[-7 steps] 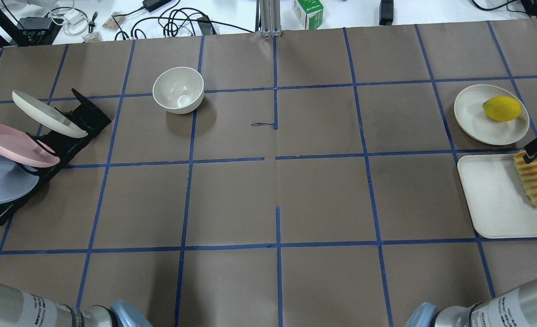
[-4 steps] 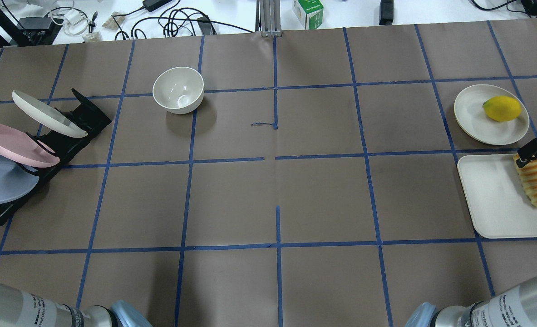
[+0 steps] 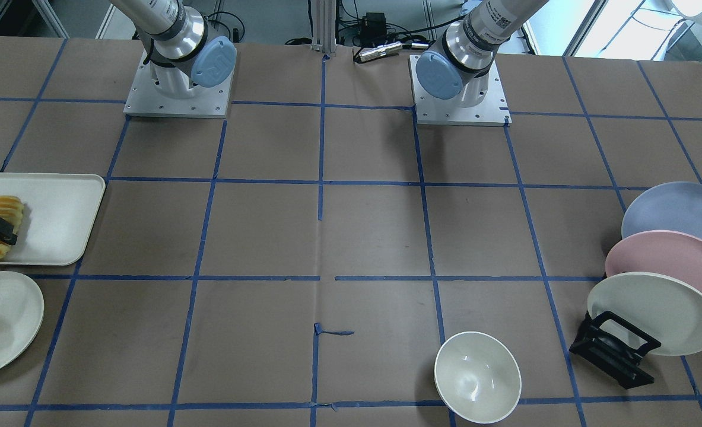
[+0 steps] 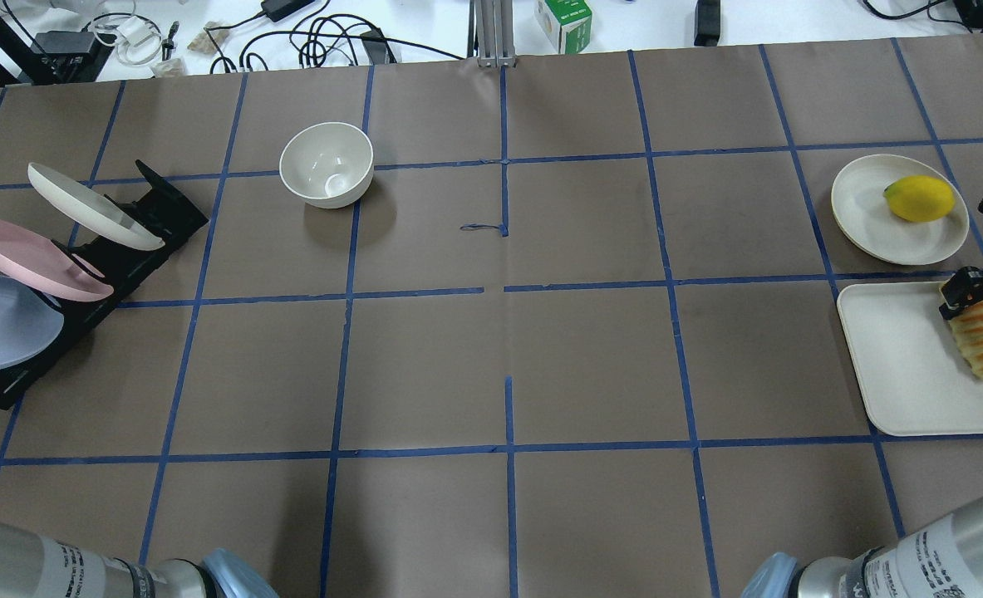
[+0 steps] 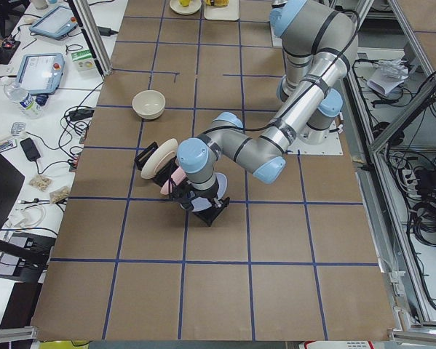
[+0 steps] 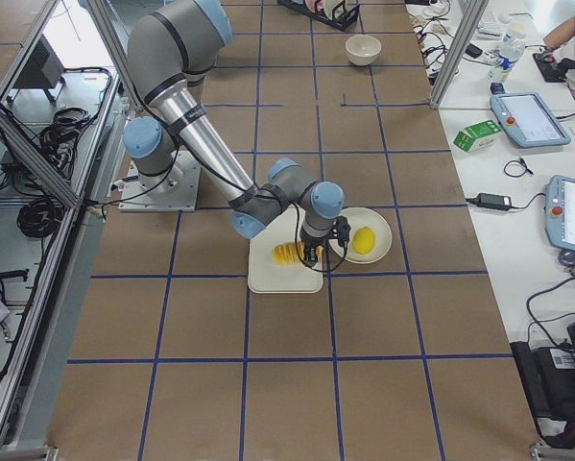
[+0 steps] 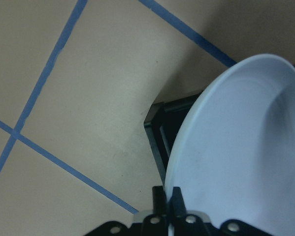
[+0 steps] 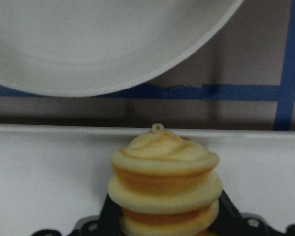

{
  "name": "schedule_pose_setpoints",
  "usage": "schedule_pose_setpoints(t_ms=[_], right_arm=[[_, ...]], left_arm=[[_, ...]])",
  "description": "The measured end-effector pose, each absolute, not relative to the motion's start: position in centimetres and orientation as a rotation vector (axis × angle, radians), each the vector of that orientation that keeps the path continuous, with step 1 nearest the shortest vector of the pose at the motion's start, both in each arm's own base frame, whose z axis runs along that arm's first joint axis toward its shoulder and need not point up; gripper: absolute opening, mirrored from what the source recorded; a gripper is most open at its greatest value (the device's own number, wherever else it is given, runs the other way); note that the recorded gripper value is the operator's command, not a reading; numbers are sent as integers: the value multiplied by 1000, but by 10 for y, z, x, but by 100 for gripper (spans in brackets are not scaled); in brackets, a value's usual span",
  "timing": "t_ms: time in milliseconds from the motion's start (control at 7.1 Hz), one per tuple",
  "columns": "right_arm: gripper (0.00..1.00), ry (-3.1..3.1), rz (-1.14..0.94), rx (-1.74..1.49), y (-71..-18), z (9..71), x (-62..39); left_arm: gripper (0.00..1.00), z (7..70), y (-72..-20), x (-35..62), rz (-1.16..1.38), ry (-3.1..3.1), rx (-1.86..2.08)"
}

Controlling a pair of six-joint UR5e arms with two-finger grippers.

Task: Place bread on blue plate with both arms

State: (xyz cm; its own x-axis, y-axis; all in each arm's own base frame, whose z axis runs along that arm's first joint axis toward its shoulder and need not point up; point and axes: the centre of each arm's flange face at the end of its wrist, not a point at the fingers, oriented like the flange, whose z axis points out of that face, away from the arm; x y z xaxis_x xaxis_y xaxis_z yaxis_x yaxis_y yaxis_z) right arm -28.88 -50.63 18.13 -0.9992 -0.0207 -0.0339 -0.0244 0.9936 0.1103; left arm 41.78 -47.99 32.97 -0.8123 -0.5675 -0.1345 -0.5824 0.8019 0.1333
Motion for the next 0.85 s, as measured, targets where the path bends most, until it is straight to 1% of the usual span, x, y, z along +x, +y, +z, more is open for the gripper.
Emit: schedule_pose_setpoints(t_ms=[423, 563, 845], right_arm=[[0, 3095, 198, 10, -505, 191, -288], [0, 3094, 202, 56, -506, 211, -283], [0, 3090, 220, 154, -514, 268, -252]], left_arm=[[0, 386, -449, 431, 381, 2813, -923], [0, 402, -437, 423, 489, 2831, -919], [0, 424, -408, 374, 808, 2949, -941]])
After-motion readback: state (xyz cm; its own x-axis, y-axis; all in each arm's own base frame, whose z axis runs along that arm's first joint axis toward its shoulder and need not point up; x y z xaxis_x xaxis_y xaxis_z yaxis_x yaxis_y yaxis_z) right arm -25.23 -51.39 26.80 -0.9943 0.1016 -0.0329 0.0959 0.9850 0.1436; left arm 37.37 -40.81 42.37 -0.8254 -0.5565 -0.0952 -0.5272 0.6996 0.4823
